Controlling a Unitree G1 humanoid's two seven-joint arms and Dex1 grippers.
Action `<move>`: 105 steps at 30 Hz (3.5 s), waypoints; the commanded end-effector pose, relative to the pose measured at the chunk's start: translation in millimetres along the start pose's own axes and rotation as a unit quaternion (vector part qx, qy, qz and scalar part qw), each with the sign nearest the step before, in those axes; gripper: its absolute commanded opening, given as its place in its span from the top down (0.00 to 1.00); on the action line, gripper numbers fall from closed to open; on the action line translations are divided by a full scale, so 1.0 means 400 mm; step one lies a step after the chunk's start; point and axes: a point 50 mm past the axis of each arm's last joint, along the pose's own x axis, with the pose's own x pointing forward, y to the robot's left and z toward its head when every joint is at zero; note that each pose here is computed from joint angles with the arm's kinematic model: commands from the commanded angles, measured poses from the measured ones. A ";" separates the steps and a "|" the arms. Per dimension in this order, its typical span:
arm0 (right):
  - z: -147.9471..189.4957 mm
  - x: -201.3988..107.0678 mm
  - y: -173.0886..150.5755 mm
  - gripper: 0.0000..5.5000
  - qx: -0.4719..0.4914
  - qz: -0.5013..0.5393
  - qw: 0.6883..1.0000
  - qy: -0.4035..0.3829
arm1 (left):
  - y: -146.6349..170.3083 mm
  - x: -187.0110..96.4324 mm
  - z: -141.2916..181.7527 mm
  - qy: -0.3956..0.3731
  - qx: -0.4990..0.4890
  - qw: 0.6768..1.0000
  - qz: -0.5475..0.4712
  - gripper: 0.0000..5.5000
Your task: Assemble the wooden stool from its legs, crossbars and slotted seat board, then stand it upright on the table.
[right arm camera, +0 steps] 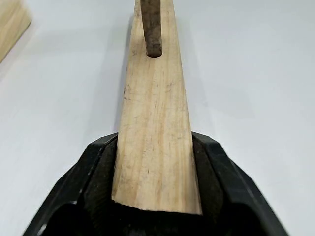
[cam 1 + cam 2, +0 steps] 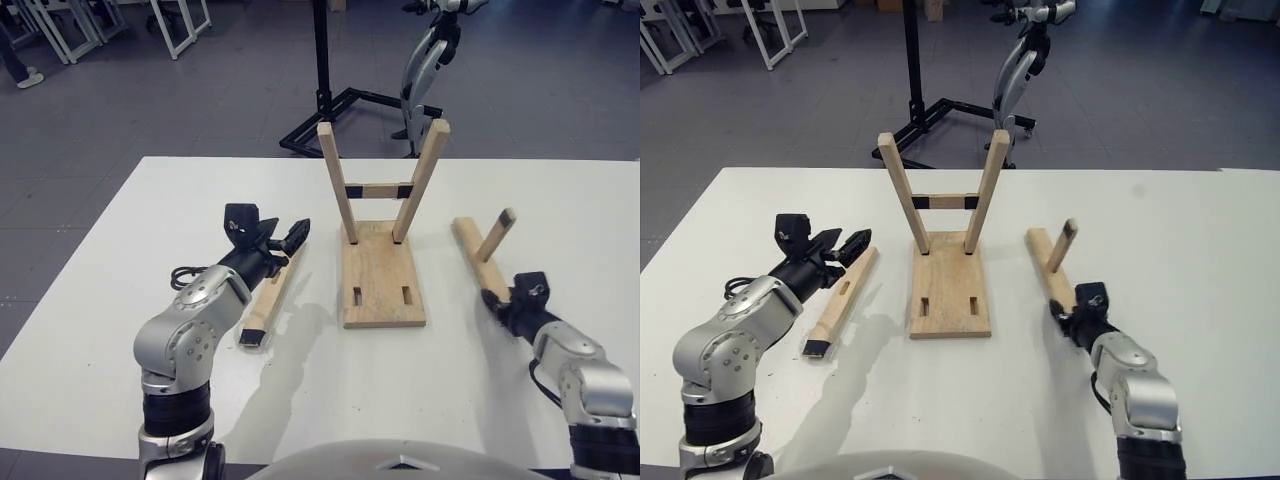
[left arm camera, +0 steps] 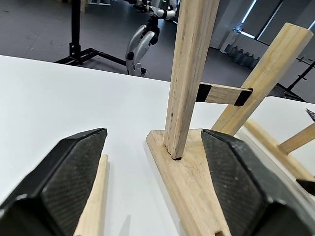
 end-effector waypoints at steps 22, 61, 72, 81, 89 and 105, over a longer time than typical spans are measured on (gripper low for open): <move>0.221 -0.189 0.358 0.63 0.204 0.706 0.678 0.010 | -0.130 -0.011 0.127 0.032 -0.213 0.816 -0.536 0.29; 0.029 -0.019 0.295 0.23 -0.079 0.200 0.971 0.102 | -0.057 0.052 0.109 -0.043 -0.072 0.925 -0.372 0.63; -0.070 -0.051 0.267 0.23 -0.146 0.188 0.953 0.187 | -0.058 0.064 0.134 -0.106 0.004 0.933 -0.343 0.63; -0.054 -0.020 0.303 0.23 -0.146 0.201 0.953 0.173 | -0.064 0.064 0.105 -0.096 0.001 0.932 -0.349 0.63; -0.087 -0.048 0.242 0.23 -0.233 0.260 0.910 0.225 | -0.052 0.028 0.051 -0.025 0.039 0.927 -0.371 0.63; -0.058 -0.032 0.231 0.23 -0.262 0.283 0.899 0.206 | -0.068 0.043 -0.102 0.021 0.006 0.919 -0.394 0.63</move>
